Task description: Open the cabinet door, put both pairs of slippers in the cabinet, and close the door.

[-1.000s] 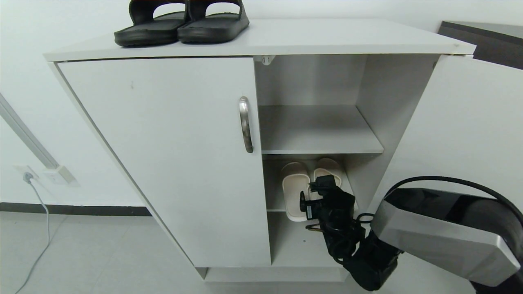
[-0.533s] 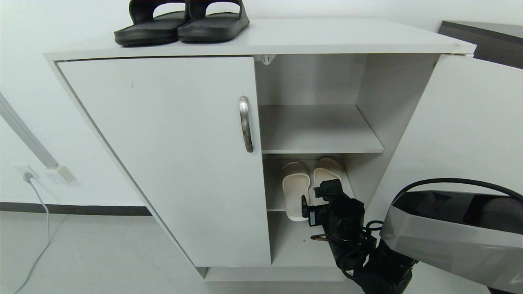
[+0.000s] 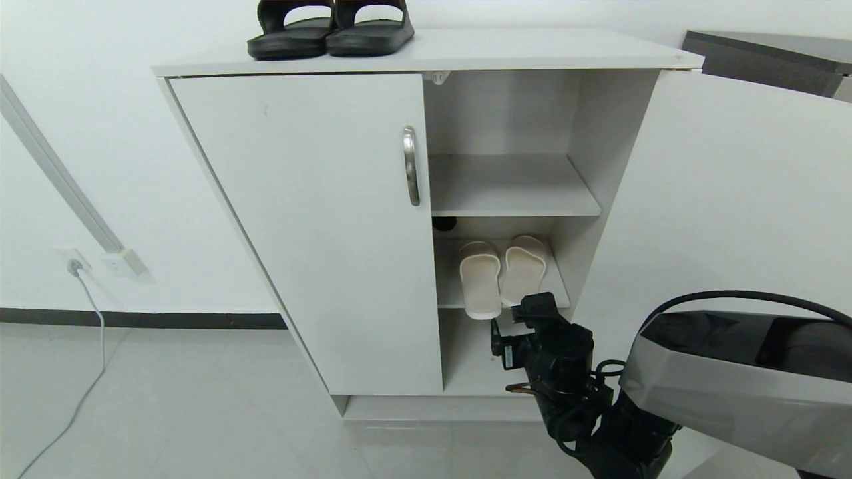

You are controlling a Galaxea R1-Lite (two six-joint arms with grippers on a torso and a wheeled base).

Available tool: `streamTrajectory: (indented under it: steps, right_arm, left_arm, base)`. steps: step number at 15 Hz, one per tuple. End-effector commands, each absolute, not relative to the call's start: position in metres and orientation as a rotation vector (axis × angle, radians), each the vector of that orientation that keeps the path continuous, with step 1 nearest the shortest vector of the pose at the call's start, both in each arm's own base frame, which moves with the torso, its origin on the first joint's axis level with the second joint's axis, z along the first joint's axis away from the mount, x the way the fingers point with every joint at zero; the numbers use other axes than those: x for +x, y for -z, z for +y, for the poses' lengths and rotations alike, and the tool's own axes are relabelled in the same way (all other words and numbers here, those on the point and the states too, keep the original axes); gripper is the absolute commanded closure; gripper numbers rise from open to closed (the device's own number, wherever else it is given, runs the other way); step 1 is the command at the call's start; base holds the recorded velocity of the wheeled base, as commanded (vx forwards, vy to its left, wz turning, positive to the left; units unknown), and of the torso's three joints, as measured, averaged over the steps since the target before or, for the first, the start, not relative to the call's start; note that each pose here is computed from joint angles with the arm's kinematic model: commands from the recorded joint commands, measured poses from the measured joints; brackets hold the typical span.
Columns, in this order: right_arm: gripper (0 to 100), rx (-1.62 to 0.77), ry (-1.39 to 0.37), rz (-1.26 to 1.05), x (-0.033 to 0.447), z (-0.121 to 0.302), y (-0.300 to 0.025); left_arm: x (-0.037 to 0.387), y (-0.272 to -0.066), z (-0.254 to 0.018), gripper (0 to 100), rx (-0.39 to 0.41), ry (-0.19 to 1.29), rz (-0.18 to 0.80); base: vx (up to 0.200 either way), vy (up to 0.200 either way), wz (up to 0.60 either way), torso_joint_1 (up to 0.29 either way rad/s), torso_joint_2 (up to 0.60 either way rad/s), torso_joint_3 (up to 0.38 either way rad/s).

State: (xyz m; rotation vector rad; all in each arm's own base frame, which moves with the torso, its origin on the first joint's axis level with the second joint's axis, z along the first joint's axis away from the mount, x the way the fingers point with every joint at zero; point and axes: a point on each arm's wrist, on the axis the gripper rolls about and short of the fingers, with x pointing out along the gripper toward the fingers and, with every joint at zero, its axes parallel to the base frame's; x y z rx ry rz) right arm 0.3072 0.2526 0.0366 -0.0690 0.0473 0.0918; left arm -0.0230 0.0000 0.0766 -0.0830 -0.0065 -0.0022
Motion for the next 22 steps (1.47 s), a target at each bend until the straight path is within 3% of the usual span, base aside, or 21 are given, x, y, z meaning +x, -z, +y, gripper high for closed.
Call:
streamTrajectory:
  steps: [1, 13, 22]
  right_arm:
    - [0, -0.072, -0.091, 0.050, 0.3074, 0.2525, -0.0352]
    - [0, -0.072, -0.093, 0.046, 0.3068, 0.2528, -0.0360]
    - [0, -0.076, -0.093, 0.051, 0.3055, 0.2517, -0.0355]
  left_arm:
    - [-0.0228, -0.0763, 0.0000, 100, -0.081, 0.002, -0.003]
    - [-0.0228, -0.0763, 0.0001, 100, -0.086, 0.000, -0.003]
    - [-0.0228, -0.0763, 0.0000, 100, -0.083, 0.002, -0.003]
  base:
    - [0.000, 0.000, 0.00, 0.000, 0.00, 0.000]
    - [0.000, 0.000, 0.00, 0.000, 0.00, 0.000]
    - [0.000, 0.000, 0.00, 0.003, 0.00, 0.175]
